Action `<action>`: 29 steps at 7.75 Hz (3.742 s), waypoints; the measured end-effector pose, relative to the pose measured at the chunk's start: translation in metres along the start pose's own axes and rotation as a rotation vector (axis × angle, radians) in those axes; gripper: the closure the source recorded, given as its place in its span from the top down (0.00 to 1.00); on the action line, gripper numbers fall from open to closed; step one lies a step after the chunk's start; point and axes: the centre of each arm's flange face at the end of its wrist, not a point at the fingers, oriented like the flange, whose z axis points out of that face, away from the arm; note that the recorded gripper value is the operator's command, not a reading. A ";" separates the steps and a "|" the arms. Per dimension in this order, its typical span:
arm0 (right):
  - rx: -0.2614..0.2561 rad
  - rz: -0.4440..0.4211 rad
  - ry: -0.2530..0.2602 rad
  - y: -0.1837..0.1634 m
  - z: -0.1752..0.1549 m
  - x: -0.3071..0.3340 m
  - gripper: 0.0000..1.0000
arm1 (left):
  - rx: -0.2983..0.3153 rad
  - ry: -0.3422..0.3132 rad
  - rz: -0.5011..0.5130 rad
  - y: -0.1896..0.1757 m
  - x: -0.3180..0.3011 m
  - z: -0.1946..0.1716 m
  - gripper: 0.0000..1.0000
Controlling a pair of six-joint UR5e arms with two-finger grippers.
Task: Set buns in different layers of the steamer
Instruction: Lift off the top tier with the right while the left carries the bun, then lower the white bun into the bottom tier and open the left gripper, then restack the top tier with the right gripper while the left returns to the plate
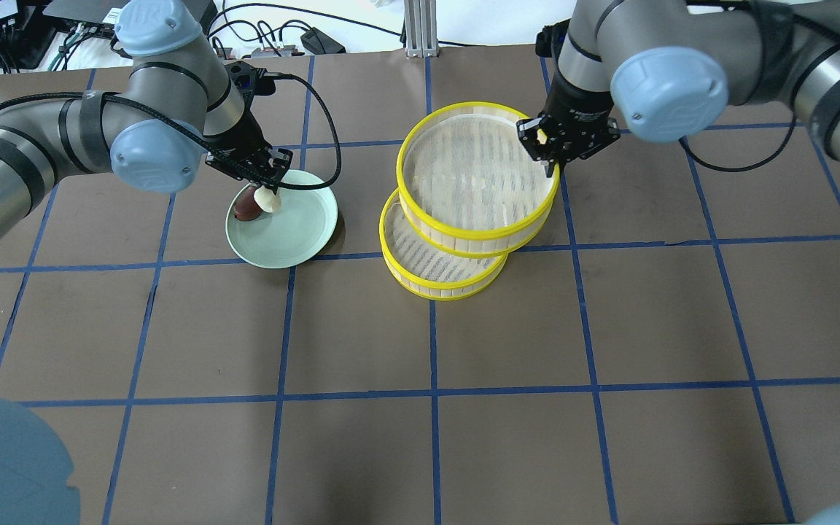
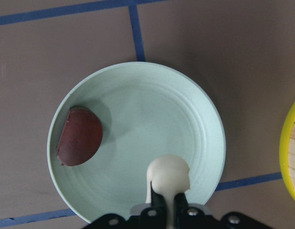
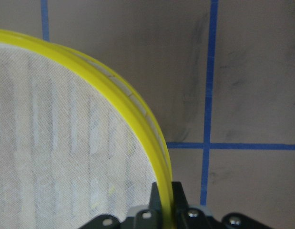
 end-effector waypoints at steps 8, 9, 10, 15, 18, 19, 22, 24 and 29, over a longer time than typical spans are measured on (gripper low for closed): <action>-0.007 -0.041 0.085 0.060 -0.139 0.087 0.00 | 0.061 0.139 -0.057 0.013 0.169 -0.008 0.14; -0.007 -0.043 0.085 0.060 -0.139 0.088 0.00 | 0.063 0.172 -0.046 0.013 0.180 -0.002 0.26; -0.007 -0.046 0.086 0.059 -0.139 0.089 0.00 | 0.071 0.192 -0.042 0.010 0.190 0.007 0.71; -0.015 -0.060 0.074 0.057 -0.137 0.112 0.00 | 0.082 0.202 -0.046 0.009 0.206 0.020 1.00; -0.016 -0.062 0.073 0.057 -0.136 0.113 0.00 | 0.091 0.209 -0.058 0.009 0.207 0.013 1.00; -0.016 -0.062 0.074 0.057 -0.136 0.113 0.00 | 0.090 0.211 -0.067 0.008 0.207 0.012 1.00; -0.017 -0.065 0.074 0.057 -0.136 0.113 0.00 | 0.091 0.211 -0.070 0.009 0.208 0.011 1.00; -0.014 -0.060 0.071 0.057 -0.137 0.112 0.00 | 0.112 0.174 -0.026 0.006 0.195 0.002 1.00; 0.009 0.041 0.009 0.029 -0.100 0.063 0.00 | 0.091 -0.030 -0.003 -0.022 0.038 0.001 1.00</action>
